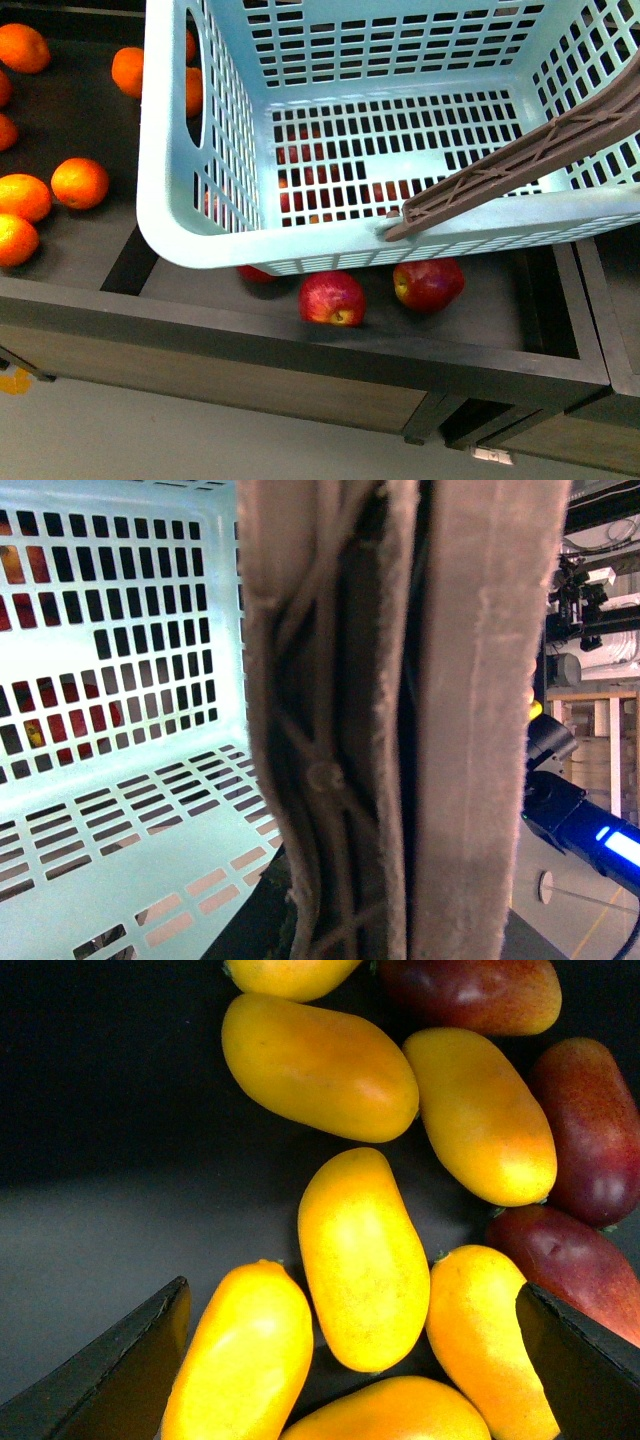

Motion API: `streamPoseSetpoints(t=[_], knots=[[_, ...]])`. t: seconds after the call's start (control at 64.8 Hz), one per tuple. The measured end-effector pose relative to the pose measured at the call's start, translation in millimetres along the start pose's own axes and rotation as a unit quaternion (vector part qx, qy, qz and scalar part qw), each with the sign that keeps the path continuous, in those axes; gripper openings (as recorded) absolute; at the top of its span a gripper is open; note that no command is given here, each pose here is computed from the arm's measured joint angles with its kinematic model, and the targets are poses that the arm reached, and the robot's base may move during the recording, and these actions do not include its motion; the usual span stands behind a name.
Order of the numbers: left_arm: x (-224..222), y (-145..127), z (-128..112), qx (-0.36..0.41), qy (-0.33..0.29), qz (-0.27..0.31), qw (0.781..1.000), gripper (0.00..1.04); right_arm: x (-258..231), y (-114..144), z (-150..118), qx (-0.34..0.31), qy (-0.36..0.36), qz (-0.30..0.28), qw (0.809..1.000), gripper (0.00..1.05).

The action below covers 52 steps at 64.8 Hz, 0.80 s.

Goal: Pick mango and avocado into basket

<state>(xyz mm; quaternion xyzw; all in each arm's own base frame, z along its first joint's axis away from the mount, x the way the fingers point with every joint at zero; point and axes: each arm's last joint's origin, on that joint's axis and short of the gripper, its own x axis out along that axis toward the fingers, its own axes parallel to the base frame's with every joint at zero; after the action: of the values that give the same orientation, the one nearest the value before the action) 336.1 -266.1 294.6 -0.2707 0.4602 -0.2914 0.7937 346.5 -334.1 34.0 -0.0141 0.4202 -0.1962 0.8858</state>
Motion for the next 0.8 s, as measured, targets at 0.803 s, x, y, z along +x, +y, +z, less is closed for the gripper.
streamPoseSetpoints(t=[0.803], knots=[[0.0, 0.0, 0.0, 0.000, -0.001, 0.001, 1.000, 0.16, 44.8, -35.7, -49.1, -0.011, 0.079, 0.024, 0.997, 0.96]])
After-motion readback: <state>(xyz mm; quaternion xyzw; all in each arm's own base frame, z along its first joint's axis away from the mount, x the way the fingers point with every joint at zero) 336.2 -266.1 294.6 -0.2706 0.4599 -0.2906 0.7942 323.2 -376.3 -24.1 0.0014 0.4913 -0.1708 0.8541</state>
